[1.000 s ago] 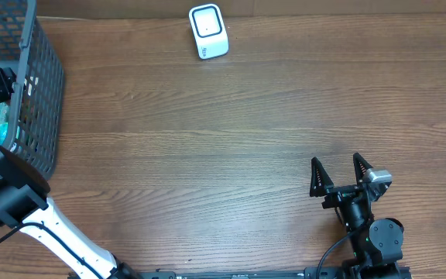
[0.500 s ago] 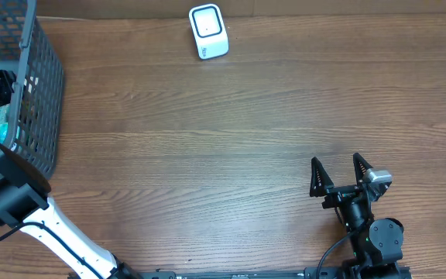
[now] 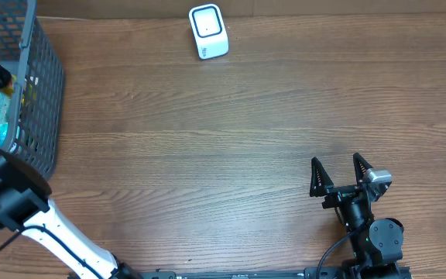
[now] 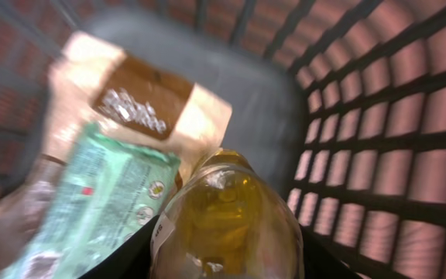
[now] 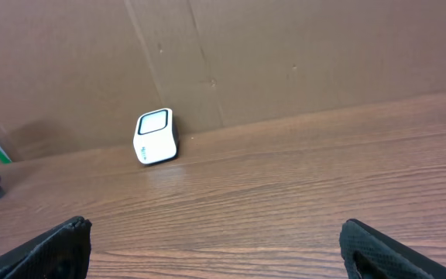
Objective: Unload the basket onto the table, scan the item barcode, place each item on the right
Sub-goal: 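Lower the left gripper and grasp the yellow juice bottle, then lift the bottle out and carry it toward the white scanner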
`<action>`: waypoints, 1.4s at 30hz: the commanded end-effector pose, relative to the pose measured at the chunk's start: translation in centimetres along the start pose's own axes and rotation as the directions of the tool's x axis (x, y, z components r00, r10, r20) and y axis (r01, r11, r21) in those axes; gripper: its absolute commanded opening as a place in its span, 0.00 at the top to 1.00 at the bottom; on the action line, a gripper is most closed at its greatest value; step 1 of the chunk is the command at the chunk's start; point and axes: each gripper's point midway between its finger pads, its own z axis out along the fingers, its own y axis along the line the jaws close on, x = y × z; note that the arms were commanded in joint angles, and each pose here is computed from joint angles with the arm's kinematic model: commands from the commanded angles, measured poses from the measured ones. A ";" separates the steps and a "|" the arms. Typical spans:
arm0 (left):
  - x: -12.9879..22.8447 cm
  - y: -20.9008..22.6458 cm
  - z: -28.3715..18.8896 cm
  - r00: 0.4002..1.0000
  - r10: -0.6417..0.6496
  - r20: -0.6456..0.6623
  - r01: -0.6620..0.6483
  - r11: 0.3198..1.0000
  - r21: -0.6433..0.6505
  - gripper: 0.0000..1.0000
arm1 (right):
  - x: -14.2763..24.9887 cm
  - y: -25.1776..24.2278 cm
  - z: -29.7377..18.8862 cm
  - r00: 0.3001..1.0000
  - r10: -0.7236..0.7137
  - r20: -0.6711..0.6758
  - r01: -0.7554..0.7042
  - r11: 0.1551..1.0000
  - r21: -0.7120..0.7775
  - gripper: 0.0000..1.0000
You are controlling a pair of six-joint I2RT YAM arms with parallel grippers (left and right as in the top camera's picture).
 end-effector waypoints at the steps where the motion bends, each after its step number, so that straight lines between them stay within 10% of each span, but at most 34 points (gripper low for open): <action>1: -5.7 -3.4 -11.7 0.961 0.010 0.276 -0.006 1.000 -0.015 0.56 | 0.1 -0.1 0.0 1.000 0.000 0.009 0.000 1.000 0.004 0.00; 18: -3.7 -14.5 -32.4 0.818 -0.004 0.575 -0.048 0.996 0.074 0.60 | 0.0 -0.1 0.0 1.000 0.000 0.009 0.000 1.000 0.004 0.00; 29: 4.5 -25.3 -27.5 0.938 0.177 0.296 -0.228 0.963 0.146 0.66 | 0.1 -0.1 0.0 1.000 0.000 0.009 0.000 1.000 0.004 0.00; 42: 16.3 -39.9 -17.5 0.905 0.426 0.002 -0.416 0.883 0.218 0.67 | 0.1 -0.1 0.0 1.000 0.000 0.009 0.000 1.000 0.004 0.00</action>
